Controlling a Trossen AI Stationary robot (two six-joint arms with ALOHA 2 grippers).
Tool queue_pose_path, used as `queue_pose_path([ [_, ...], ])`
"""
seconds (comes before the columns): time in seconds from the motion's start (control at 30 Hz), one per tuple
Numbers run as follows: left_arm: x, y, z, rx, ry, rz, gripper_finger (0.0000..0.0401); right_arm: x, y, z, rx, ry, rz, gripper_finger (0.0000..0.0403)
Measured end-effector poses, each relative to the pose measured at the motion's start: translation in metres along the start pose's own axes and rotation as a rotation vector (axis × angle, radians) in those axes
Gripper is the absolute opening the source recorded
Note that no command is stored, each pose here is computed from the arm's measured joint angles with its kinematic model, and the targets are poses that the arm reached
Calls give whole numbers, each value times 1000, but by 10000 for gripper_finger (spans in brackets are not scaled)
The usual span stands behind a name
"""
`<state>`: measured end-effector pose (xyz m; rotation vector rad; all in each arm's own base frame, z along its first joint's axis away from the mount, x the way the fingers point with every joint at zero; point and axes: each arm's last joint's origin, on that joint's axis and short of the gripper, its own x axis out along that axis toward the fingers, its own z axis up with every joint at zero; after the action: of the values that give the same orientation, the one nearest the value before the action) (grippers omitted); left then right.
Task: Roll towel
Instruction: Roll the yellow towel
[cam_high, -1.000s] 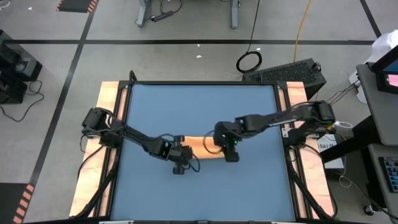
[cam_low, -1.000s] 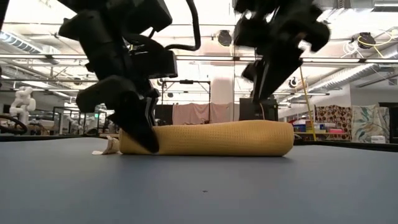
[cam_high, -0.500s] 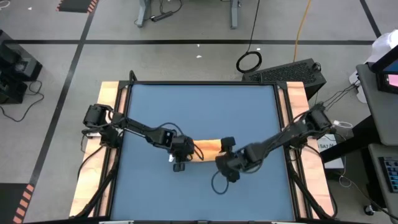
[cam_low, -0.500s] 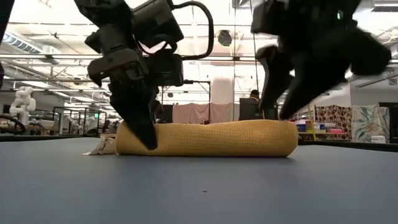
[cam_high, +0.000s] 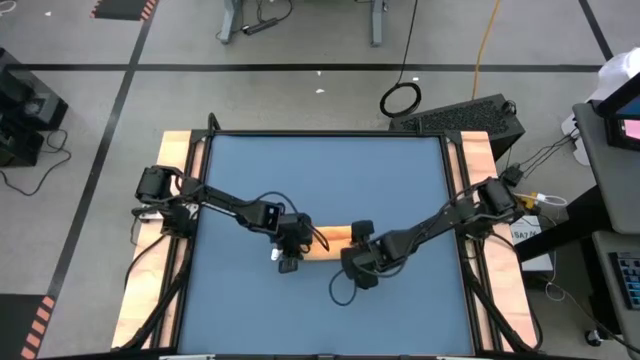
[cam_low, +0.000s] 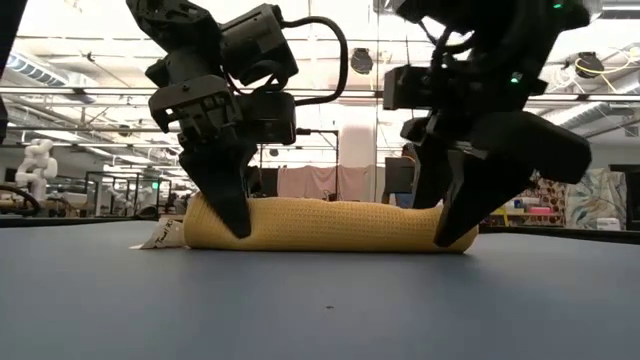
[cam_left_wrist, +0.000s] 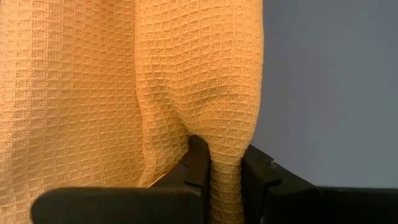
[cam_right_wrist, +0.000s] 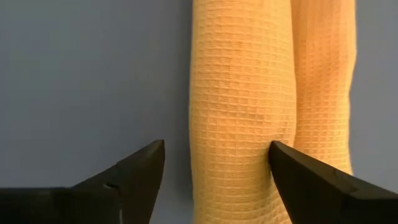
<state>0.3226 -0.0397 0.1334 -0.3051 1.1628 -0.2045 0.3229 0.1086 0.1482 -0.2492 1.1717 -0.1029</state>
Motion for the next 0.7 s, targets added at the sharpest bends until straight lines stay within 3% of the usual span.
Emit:
queue_pose_path([
  [0.2,0,-1,0,2,0,9,57,7,-20,3,67,37,96,232],
  [0.37,1,-3,0,-30,-16,58,85,12,-34,4,97,61,187,188],
  [0.53,1,-9,-2,-6,-34,121,152,24,-41,5,112,85,269,159],
  [0.7,-16,-18,-6,18,-49,268,227,31,-50,7,143,82,395,129],
])
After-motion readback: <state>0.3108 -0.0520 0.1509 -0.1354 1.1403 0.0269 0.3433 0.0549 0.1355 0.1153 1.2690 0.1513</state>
